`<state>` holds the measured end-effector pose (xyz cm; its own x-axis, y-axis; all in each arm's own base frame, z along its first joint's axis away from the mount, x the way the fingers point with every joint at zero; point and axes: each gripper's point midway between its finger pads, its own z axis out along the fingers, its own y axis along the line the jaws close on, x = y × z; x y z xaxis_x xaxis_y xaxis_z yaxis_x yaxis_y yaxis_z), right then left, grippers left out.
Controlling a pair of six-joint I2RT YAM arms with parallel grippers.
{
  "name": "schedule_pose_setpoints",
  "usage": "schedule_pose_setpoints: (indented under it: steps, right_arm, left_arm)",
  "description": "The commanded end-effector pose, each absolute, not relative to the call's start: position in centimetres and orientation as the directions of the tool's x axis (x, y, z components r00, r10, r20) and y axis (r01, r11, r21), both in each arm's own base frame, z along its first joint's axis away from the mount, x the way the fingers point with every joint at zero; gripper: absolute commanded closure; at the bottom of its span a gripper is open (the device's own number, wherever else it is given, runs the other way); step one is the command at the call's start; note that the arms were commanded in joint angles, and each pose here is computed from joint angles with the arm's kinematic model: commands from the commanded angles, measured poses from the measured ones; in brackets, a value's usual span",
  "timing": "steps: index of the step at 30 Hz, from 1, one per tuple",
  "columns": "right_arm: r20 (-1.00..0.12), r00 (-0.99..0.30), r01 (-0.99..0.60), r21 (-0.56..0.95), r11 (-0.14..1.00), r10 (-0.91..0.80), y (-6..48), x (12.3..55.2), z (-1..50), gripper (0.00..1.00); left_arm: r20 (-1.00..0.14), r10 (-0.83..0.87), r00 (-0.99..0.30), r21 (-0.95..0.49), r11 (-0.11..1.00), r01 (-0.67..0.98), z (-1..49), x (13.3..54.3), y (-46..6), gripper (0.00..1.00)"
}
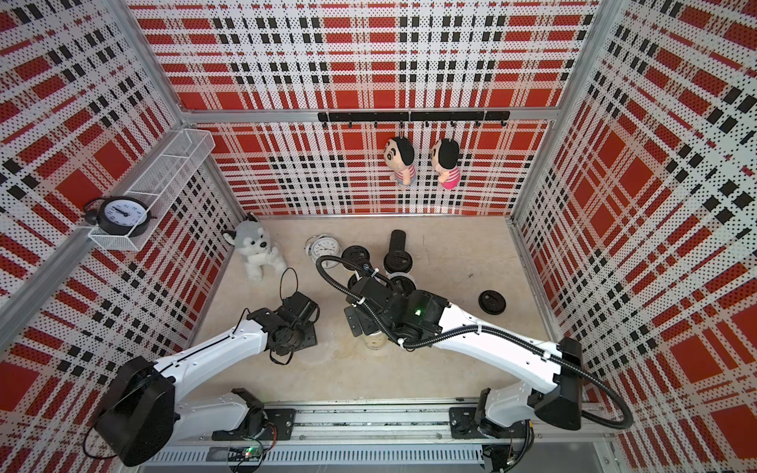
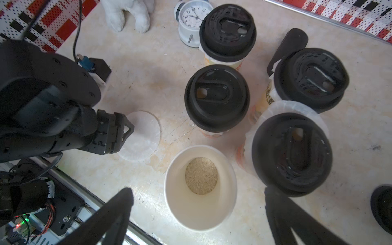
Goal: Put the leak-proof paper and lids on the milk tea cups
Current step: Place the cup at the center of the board, then pick up the leak-proof paper from the center of the board.
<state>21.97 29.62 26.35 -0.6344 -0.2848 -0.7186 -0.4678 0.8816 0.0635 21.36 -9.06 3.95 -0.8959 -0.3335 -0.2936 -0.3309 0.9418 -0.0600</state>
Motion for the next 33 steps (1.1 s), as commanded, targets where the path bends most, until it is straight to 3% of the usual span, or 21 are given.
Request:
schedule_pose_setpoints:
  steps: [1, 11, 16, 29, 33]
  right_arm:
    - [-0.734, -0.623, -0.462, 0.064, 0.885, -0.272, 27.6, 22.8, 26.9, 0.01]
    - [-0.731, -0.632, -0.446, 0.072, 0.892, -0.257, 24.4, 24.6, 26.6, 0.03]
    - [-0.725, -0.635, -0.446, 0.064, 0.893, -0.266, 23.9, 25.1, 26.1, 0.03]
    - [-0.735, -0.638, -0.427, 0.089, 0.900, -0.230, 22.5, 25.2, 26.2, 0.03]
    - [-0.731, -0.644, -0.421, 0.092, 0.902, -0.225, 22.3, 25.1, 25.9, 0.03]
  left_arm:
    - [-0.308, -0.386, -0.869, -0.068, 0.921, -0.385, 3.6, 21.6, -8.5, 0.39]
    - [-0.279, -0.463, -0.841, -0.095, 0.885, -0.456, 2.0, 20.6, -8.0, 0.48]
    - [-0.261, -0.481, -0.837, -0.102, 0.876, -0.472, 1.0, 20.2, -8.1, 0.58]
    - [-0.241, -0.491, -0.837, -0.050, 0.868, -0.495, -0.5, 18.7, -7.0, 1.00]
    - [-0.260, -0.499, -0.826, -0.069, 0.863, -0.500, 0.1, 19.1, -7.0, 1.00]
